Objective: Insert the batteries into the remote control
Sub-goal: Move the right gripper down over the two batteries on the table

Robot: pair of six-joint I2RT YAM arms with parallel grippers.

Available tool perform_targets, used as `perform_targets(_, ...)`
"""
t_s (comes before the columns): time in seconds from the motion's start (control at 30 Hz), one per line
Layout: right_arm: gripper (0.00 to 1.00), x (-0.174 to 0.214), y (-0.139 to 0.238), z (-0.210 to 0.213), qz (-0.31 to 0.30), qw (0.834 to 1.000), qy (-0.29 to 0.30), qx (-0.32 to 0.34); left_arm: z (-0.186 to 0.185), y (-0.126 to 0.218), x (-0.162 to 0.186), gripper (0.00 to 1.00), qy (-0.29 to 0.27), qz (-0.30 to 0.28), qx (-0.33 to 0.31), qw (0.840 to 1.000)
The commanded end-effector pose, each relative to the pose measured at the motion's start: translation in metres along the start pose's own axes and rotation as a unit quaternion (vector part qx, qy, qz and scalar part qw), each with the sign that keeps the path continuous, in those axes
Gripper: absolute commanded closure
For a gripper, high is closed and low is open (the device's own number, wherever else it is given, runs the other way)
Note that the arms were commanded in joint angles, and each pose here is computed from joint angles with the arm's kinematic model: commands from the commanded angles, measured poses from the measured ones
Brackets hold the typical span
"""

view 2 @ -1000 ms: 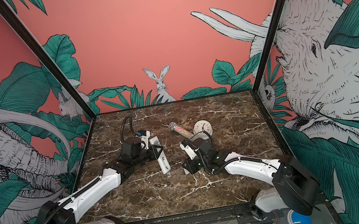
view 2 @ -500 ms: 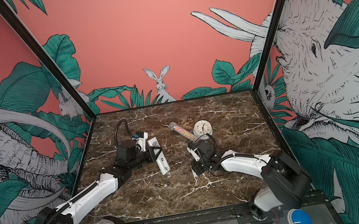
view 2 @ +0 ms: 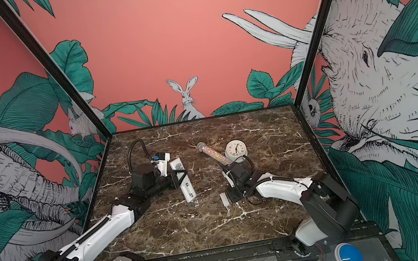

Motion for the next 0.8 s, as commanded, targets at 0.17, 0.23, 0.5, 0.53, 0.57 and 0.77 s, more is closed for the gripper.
perform_targets(0.17, 0.48, -0.025, 0.022, 0.019, -0.028, 0.999, 0.037, -0.02, 0.008, 0.011, -0.007, 1.0, 0.015, -0.008, 0.007, 1.0)
perform_targets(0.23, 0.46, -0.03, 0.027, 0.03, -0.038, 0.997, 0.065, -0.024, 0.018, 0.015, -0.01, 1.0, 0.039, -0.015, 0.006, 0.999)
perform_targets(0.5, 0.36, -0.049, 0.036, 0.081, -0.091, 0.977, 0.175, -0.086, 0.042, 0.044, -0.016, 1.0, 0.079, -0.044, -0.018, 0.996)
perform_targets(0.53, 0.35, -0.049, 0.033, 0.086, -0.089, 0.974, 0.184, -0.094, 0.045, 0.048, -0.015, 1.0, 0.084, -0.045, -0.024, 0.995)
perform_targets(0.57, 0.35, -0.048, 0.032, 0.089, -0.086, 0.972, 0.193, -0.099, 0.048, 0.053, -0.016, 1.0, 0.087, -0.047, -0.03, 0.995)
perform_targets(0.77, 0.36, -0.043, 0.014, 0.114, -0.068, 0.96, 0.241, -0.126, 0.071, 0.072, -0.012, 1.0, 0.121, -0.063, -0.057, 0.989)
Point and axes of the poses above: each gripper's point midway between its finger pads, its own y axis back along the fingers, its own z axis along the line the jaws close on, x = y × z, the point moved 5 cm from there along y, back along the fingers, and after that the axes turned 6 degrees about y, right-handed, at the moved point
